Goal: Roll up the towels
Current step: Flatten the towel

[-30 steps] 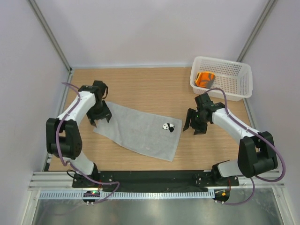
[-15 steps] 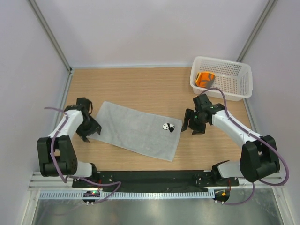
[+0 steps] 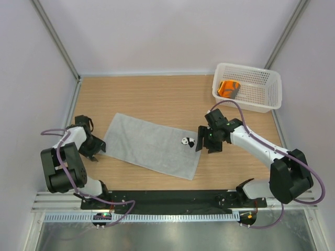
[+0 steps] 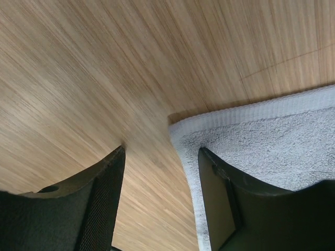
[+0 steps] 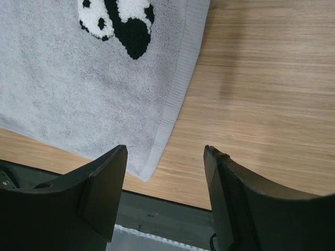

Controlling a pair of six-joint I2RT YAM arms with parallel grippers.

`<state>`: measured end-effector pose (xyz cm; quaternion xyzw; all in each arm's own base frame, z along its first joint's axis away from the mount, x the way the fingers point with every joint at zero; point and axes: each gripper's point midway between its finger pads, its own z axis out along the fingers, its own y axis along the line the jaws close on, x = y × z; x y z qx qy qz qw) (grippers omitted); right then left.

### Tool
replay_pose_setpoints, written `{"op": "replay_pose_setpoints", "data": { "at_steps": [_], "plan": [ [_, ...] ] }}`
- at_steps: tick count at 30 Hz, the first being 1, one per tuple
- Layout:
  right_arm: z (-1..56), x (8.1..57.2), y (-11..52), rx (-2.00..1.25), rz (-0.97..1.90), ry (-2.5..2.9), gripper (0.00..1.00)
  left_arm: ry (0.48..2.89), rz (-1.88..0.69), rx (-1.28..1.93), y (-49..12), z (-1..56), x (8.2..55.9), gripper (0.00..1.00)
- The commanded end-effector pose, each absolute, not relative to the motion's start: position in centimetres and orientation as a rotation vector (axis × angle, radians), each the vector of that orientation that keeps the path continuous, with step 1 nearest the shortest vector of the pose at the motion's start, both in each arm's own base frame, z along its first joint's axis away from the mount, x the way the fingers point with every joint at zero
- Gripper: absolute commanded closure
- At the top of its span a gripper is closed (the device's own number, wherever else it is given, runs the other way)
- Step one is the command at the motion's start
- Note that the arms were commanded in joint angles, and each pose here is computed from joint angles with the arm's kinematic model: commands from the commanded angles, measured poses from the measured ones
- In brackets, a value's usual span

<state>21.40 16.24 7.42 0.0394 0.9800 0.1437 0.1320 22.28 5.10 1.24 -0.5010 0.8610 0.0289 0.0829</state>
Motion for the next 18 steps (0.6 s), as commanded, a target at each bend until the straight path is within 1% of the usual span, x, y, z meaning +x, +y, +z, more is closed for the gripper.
{"op": "replay_pose_setpoints", "data": {
  "at_steps": [1, 7, 10, 15, 16, 17, 18],
  "plan": [
    [7.0, 22.0, 16.6, 0.111, 0.418, 2.829, 0.33, 2.478, 0.055, -1.503, 6.0, 1.1, 24.7, 0.41],
    [6.3, 22.1, 17.1, 0.086, 0.440, 2.845, 0.33, 2.455, 0.086, -1.522, 6.6, 0.8, 25.3, 0.44],
    [6.3, 22.1, 17.4, 0.066, 0.454, 2.844, 0.33, 2.455, 0.101, -1.529, 6.8, 0.3, 25.5, 0.48],
    [6.1, 21.8, 17.4, 0.048, 0.444, 2.847, 0.33, 2.439, 0.106, -1.532, 7.1, 0.2, 26.2, 0.63],
    [6.0, 21.8, 17.3, 0.048, 0.442, 2.850, 0.33, 2.437, 0.108, -1.534, 7.2, 0.2, 26.3, 0.68],
    [6.0, 21.7, 17.3, 0.048, 0.442, 2.854, 0.33, 2.439, 0.107, -1.534, 7.2, 0.1, 26.3, 0.78],
    [5.8, 21.5, 17.3, 0.045, 0.439, 2.860, 0.33, 2.440, 0.105, -1.537, 7.2, 0.0, 26.4, 0.82]
  ]
}}
